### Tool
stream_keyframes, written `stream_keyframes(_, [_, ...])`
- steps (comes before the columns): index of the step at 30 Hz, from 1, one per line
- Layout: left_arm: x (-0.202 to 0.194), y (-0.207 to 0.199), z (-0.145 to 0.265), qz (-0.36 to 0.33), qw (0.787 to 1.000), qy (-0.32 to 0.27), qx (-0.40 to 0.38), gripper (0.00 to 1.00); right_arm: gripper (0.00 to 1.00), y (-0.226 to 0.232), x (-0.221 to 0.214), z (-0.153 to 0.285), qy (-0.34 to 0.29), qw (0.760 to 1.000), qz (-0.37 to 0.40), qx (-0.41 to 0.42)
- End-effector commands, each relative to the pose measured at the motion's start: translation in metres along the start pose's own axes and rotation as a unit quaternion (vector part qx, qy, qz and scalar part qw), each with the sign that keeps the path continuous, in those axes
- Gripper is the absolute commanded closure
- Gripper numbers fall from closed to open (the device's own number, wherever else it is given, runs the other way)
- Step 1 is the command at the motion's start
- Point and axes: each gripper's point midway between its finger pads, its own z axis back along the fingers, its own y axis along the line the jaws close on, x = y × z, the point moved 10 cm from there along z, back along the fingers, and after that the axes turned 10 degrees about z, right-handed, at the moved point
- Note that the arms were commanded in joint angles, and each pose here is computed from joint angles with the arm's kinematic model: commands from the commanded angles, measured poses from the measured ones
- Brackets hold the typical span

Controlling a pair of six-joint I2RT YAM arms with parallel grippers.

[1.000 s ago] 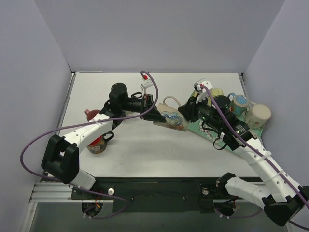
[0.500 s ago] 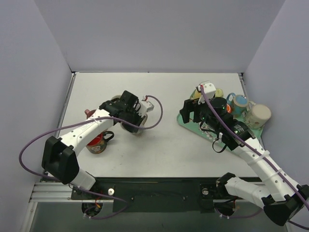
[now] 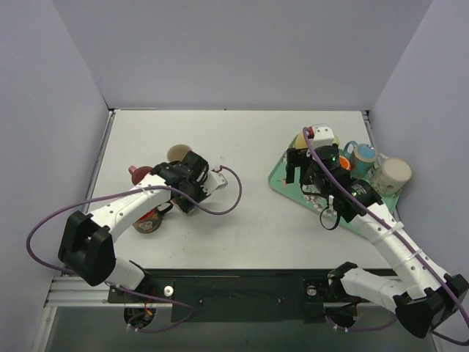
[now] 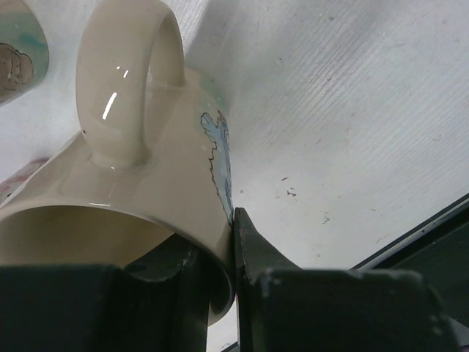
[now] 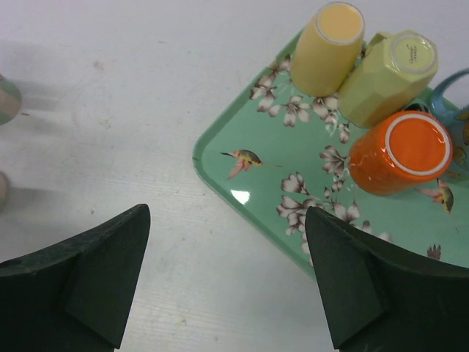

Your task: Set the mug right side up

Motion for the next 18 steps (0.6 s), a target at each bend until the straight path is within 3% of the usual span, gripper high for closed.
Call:
stream_keyframes(1, [-0.004, 0.013, 0.017, -0.031, 0.998, 0.027, 0.046, 1.0, 0.18, -0.02, 0.005, -0.001, 0.031, 0.997, -0.044, -0.06])
stream_keyframes(9, [-0.007, 0.014, 0.025, -0.065, 0.996, 0.051, 0.018, 1.0, 0.18, -0.038, 0.0, -0.002, 0.044, 0.994, -0.054, -0.083])
stream_keyframes(10, [-0.005, 0.014, 0.025, -0.066, 0.997, 0.047, 0.008, 0.94, 0.17, -0.039, -0.002, -0.003, 0.051, 0.993, -0.054, -0.089])
stream_keyframes(13, [0.001, 0.016, 0.028, -0.066, 0.997, 0.025, 0.007, 0.57, 0.14, -0.057, -0.005, -0.01, 0.068, 0.987, -0.077, -0.126])
stream_keyframes(18, [0.012, 0.021, 0.049, -0.06, 0.998, -0.02, 0.012, 0.36, 0.13, -0.096, -0.014, -0.023, 0.12, 0.963, -0.122, -0.209])
